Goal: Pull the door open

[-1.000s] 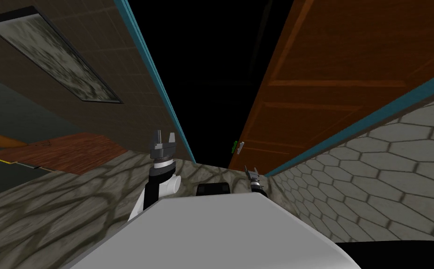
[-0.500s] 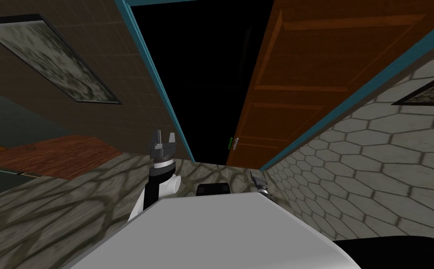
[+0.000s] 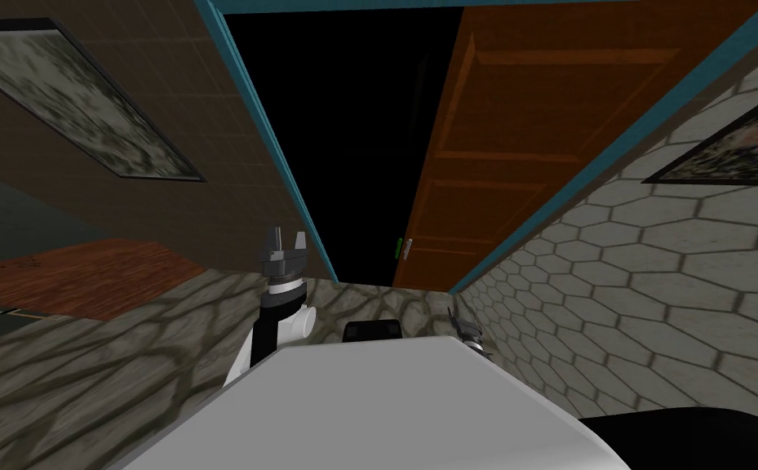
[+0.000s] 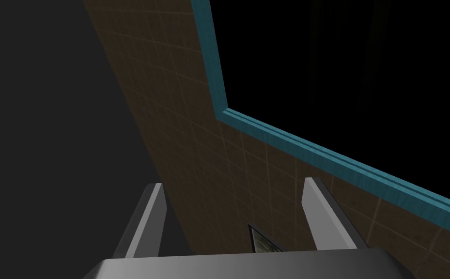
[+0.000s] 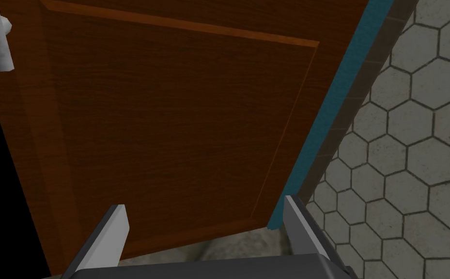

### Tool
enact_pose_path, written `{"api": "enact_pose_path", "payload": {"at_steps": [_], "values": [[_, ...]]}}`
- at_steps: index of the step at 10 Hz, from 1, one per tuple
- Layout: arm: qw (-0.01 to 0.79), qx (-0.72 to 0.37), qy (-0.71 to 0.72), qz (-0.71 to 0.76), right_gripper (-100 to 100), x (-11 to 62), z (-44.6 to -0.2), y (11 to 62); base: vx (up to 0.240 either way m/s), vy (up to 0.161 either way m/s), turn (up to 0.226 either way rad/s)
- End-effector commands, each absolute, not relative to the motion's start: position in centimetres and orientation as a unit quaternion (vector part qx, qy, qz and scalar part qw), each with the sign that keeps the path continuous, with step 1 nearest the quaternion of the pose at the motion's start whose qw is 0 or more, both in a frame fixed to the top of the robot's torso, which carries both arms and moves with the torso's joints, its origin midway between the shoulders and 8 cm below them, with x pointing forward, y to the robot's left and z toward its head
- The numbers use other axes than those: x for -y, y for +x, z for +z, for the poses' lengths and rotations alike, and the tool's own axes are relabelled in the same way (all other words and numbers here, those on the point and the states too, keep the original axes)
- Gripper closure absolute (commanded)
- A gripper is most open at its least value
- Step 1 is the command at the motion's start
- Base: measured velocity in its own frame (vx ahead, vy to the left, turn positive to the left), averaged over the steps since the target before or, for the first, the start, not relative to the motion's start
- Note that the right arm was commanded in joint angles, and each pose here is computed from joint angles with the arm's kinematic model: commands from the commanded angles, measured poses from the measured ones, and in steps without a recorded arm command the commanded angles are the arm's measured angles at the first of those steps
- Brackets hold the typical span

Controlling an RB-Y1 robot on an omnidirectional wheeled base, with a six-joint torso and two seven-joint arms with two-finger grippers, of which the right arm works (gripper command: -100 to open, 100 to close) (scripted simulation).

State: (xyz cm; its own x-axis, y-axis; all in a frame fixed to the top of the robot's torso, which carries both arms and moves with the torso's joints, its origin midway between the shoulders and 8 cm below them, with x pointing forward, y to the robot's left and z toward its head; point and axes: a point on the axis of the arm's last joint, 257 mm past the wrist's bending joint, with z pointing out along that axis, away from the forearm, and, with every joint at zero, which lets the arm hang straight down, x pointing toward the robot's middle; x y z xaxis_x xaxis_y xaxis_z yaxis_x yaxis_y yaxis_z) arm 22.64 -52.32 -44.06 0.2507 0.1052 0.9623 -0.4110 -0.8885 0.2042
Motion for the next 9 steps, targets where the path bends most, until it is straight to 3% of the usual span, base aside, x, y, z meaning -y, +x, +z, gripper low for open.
{"api": "enact_pose_path", "payload": {"at_steps": [1,9], "values": [[0.224,0.105,0.761,0.6,-100,53.9,-43.6,22.1,0.102,-0.056,0.068],[0.172,0.108,0.735,0.647,-100,49.1,-42.1,29.2,0.173,-0.029,0.106]]}}
